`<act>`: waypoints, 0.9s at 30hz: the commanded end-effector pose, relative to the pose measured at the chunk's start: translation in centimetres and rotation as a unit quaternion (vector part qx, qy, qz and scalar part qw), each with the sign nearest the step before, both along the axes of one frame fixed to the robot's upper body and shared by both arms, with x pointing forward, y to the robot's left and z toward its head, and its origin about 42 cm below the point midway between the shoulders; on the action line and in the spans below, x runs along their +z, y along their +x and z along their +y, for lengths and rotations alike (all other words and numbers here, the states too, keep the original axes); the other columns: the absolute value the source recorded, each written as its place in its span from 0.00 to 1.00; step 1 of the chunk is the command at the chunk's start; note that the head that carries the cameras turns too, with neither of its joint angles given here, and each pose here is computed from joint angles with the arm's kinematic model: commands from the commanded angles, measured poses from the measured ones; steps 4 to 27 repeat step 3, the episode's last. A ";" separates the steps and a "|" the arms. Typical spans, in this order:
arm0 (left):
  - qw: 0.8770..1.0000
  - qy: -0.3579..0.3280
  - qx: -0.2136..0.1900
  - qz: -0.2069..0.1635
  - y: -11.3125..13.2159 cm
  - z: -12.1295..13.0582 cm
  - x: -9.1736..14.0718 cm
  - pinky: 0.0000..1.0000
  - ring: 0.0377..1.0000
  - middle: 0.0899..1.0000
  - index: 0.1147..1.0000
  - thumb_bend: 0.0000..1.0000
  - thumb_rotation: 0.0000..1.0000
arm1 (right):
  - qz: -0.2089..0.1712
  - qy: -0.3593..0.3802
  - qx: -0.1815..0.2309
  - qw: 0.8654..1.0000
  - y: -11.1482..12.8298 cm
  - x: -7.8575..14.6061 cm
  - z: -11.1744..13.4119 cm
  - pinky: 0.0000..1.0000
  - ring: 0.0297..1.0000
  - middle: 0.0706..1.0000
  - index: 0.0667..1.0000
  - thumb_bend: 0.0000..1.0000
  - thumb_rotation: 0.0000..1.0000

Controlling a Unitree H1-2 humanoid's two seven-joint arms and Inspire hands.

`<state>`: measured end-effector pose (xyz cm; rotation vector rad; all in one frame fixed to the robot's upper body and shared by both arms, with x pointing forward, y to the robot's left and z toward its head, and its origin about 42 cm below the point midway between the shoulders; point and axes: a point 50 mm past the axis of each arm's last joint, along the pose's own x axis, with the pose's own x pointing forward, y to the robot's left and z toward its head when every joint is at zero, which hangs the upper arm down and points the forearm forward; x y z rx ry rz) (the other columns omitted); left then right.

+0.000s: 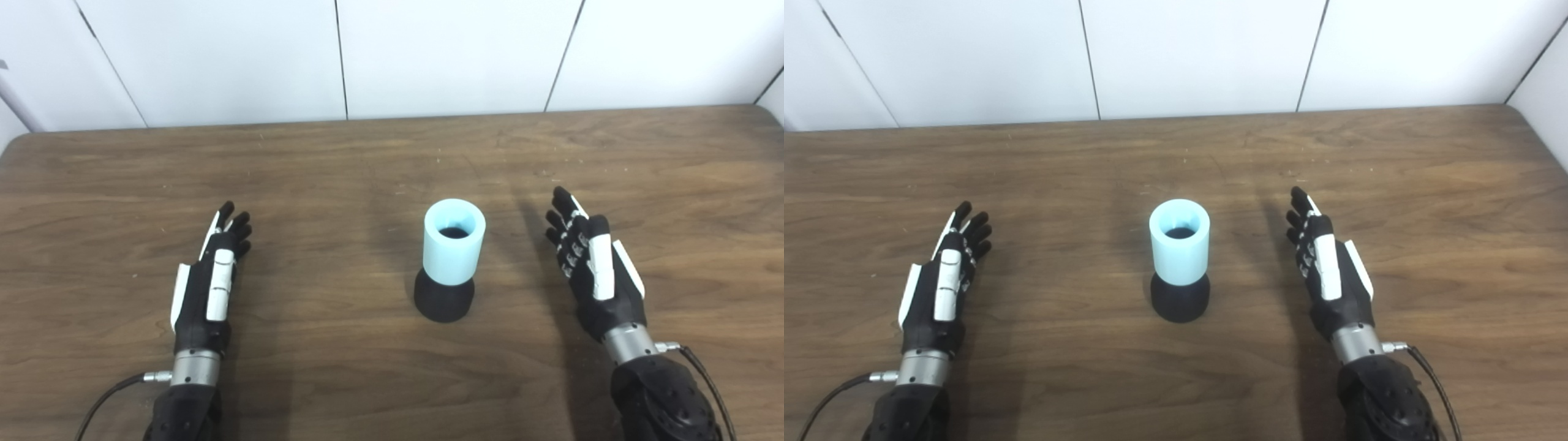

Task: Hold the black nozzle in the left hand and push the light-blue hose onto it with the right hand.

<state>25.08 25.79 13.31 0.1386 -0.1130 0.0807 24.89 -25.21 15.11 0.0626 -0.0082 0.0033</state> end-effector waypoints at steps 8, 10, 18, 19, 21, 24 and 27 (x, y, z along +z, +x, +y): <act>1.000 0.003 -0.006 -0.023 -0.4 0.4 1.1 0.92 0.92 0.91 0.92 0.54 1.00 | -0.045 0.008 -0.002 0.999 0.2 1.1 0.8 1.00 1.00 1.00 0.97 0.58 1.00; 1.000 0.003 -0.006 -0.023 -0.4 0.4 1.1 0.92 0.92 0.91 0.92 0.54 1.00 | -0.045 0.008 -0.002 0.999 0.2 1.1 0.8 1.00 1.00 1.00 0.97 0.58 1.00; 1.000 0.003 -0.006 -0.023 -0.4 0.4 1.1 0.92 0.92 0.91 0.92 0.54 1.00 | -0.045 0.008 -0.002 0.999 0.2 1.1 0.8 1.00 1.00 1.00 0.97 0.58 1.00; 1.000 0.003 -0.006 -0.023 -0.4 0.4 1.1 0.92 0.92 0.91 0.92 0.54 1.00 | -0.045 0.008 -0.002 0.999 0.2 1.1 0.8 1.00 1.00 1.00 0.97 0.58 1.00; 1.000 0.003 -0.006 -0.023 -0.4 0.4 1.1 0.92 0.92 0.91 0.92 0.54 1.00 | -0.045 0.008 -0.002 0.999 0.2 1.1 0.8 1.00 1.00 1.00 0.97 0.58 1.00; 1.000 0.003 -0.006 -0.023 -0.4 0.4 1.1 0.92 0.92 0.91 0.92 0.54 1.00 | -0.045 0.008 -0.002 0.999 0.2 1.1 0.8 1.00 1.00 1.00 0.97 0.58 1.00; 1.000 0.003 -0.006 -0.023 -0.4 0.4 1.1 0.92 0.92 0.91 0.92 0.54 1.00 | -0.045 0.008 -0.002 0.999 0.2 1.1 0.8 1.00 1.00 1.00 0.97 0.58 1.00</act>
